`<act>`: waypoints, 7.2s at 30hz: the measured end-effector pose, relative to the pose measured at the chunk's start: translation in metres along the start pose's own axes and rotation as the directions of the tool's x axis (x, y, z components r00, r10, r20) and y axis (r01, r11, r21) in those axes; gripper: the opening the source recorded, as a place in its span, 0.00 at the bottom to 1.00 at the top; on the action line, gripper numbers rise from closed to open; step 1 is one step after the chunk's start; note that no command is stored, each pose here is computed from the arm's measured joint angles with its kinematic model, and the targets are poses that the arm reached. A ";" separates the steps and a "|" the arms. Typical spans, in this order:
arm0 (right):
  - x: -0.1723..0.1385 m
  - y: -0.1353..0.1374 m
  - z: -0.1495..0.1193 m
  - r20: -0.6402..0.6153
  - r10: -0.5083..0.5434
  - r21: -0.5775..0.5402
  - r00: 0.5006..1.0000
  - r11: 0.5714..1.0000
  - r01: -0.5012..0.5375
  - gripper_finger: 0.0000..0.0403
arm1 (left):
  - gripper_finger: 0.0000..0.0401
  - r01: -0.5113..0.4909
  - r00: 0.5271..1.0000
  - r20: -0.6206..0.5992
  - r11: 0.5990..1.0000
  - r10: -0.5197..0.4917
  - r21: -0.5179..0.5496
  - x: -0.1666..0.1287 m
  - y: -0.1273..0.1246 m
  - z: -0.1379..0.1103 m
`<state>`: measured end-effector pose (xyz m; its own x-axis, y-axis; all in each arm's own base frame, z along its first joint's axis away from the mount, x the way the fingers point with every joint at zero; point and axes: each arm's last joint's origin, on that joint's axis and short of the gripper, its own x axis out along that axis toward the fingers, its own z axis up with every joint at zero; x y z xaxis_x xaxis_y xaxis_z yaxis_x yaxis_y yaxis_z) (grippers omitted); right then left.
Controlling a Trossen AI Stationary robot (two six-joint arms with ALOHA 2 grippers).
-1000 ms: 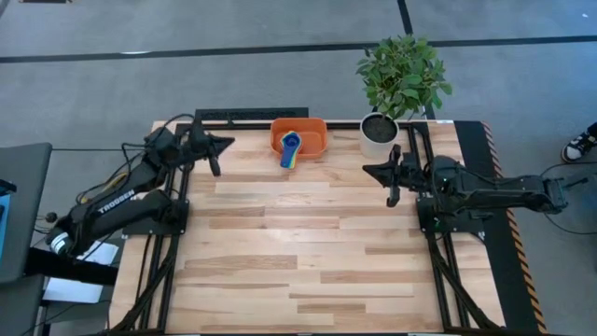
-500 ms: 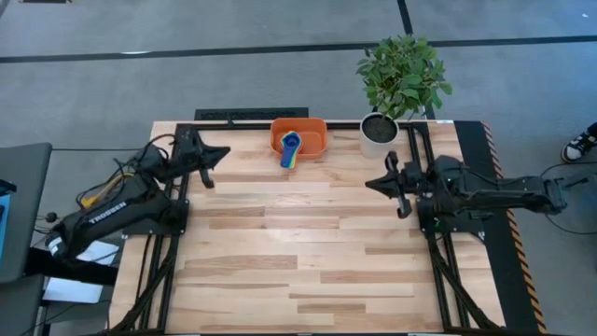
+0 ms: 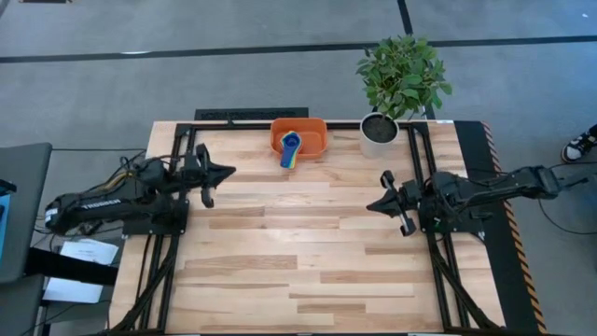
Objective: Nest measuring cups in basket
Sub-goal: Return to Home Position
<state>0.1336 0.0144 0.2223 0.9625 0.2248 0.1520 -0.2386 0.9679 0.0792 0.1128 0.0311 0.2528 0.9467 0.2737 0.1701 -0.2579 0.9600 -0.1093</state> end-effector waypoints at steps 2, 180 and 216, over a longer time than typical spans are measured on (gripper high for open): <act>-0.001 0.001 -0.005 -0.018 0.006 0.004 1.000 1.000 -0.006 0.01 | 0.00 0.036 0.999 -0.018 0.999 -0.037 -0.020 0.000 -0.006 -0.002; -0.046 -0.009 -0.044 -0.094 -0.123 0.079 0.988 0.988 0.130 0.08 | 0.00 0.217 0.964 -0.147 0.976 -0.220 -0.031 -0.038 -0.019 -0.080; -0.046 -0.009 -0.044 -0.095 -0.122 0.079 0.988 0.988 0.130 0.09 | 0.00 0.217 0.965 -0.147 0.976 -0.219 -0.033 -0.038 -0.019 -0.080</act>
<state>0.0968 0.0005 0.1710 0.9924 0.1142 0.0466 -0.1207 0.9770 0.1760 0.0974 -0.0020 0.1697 0.9980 0.0447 0.0442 -0.0400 0.9940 -0.1021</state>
